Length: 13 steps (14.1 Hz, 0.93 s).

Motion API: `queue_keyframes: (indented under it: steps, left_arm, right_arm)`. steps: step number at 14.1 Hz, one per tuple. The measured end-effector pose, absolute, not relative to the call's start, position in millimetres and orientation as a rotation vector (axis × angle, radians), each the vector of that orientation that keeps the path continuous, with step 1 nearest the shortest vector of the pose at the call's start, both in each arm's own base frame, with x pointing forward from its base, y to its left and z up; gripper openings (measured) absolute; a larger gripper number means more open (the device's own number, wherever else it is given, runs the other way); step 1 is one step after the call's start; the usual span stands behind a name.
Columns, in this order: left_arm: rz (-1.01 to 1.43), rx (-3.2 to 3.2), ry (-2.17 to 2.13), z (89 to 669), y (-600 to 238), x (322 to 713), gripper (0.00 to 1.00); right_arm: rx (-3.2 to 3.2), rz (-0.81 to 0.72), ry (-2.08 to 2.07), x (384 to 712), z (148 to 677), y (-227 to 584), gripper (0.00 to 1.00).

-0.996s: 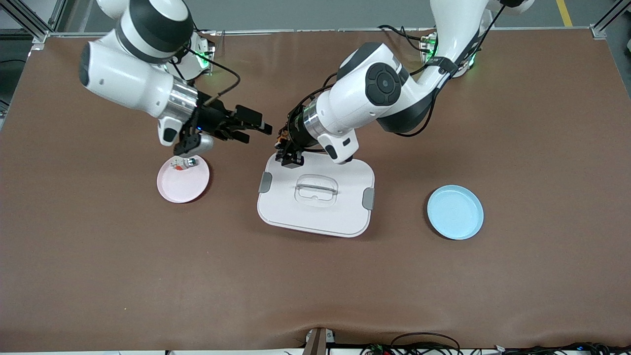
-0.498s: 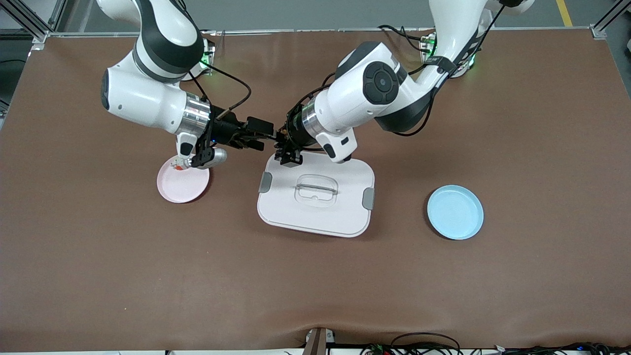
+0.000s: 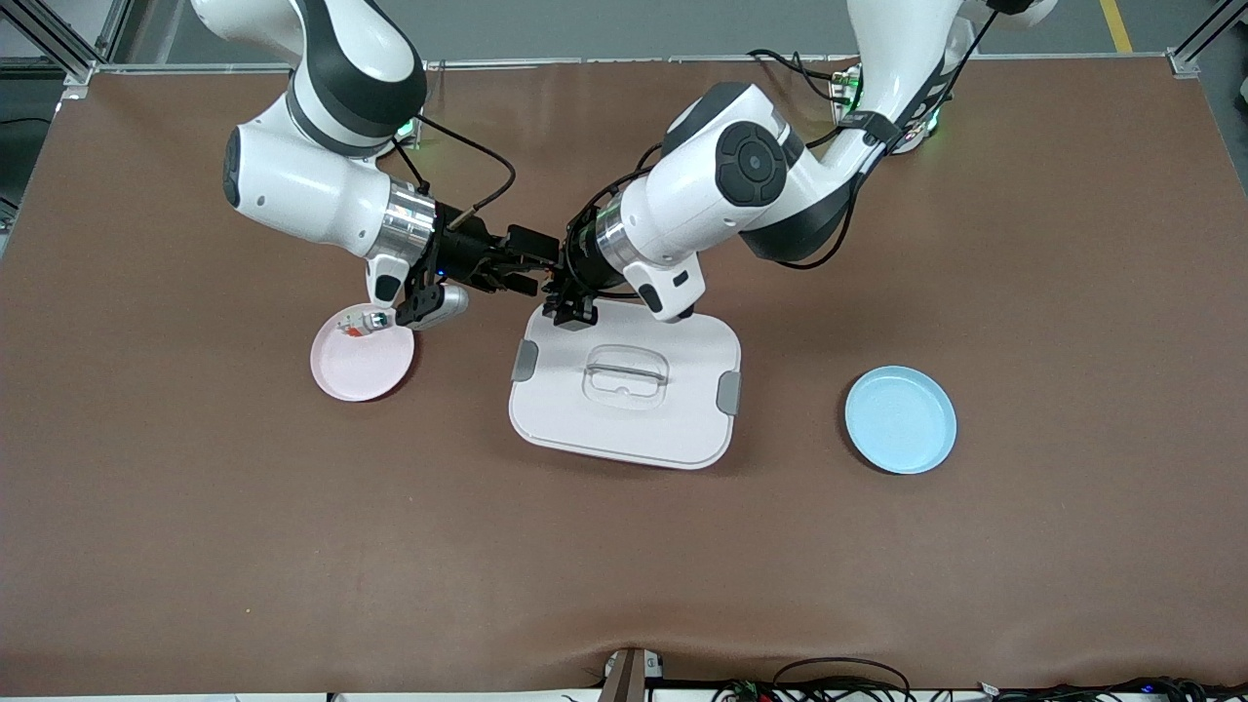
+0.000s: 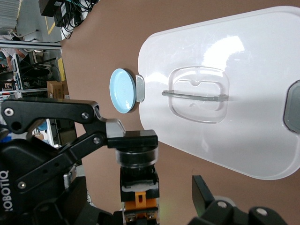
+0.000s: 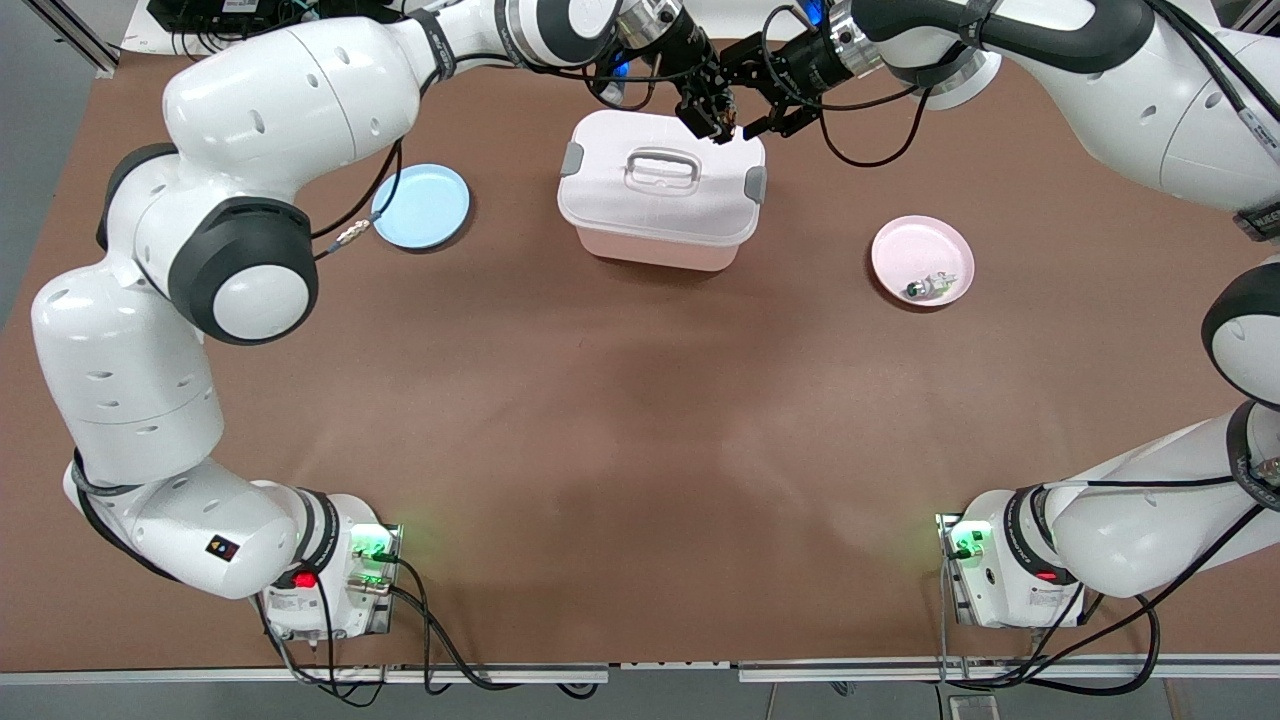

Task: Transfer orange switch to right arm and place
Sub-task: 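Reach the right gripper to the orange switch held by the left gripper, then close the right gripper on the switch while the left gripper opens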

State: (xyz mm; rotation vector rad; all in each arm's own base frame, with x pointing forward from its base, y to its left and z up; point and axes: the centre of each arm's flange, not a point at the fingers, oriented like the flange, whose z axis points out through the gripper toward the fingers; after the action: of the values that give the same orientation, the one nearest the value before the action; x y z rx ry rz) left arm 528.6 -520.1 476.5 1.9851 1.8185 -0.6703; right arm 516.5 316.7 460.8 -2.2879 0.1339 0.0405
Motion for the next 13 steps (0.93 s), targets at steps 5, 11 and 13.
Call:
queue_keyframes:
  steps: [5,11,13]
  left_arm:
    - [-0.673,1.991,1.816,475.1,-522.9,526.1,0.73]
    - [-0.675,1.997,1.821,475.2,-520.3,527.8,0.73]
    - [-0.629,2.049,1.810,477.5,-513.2,530.9,0.88]
  right_arm:
    - [-2.288,0.050,0.140,517.4,455.7,318.1,0.37]
    - [-2.283,0.053,0.142,518.1,454.7,320.7,0.35]
    - [-2.286,0.062,0.140,517.0,451.0,323.8,0.35]
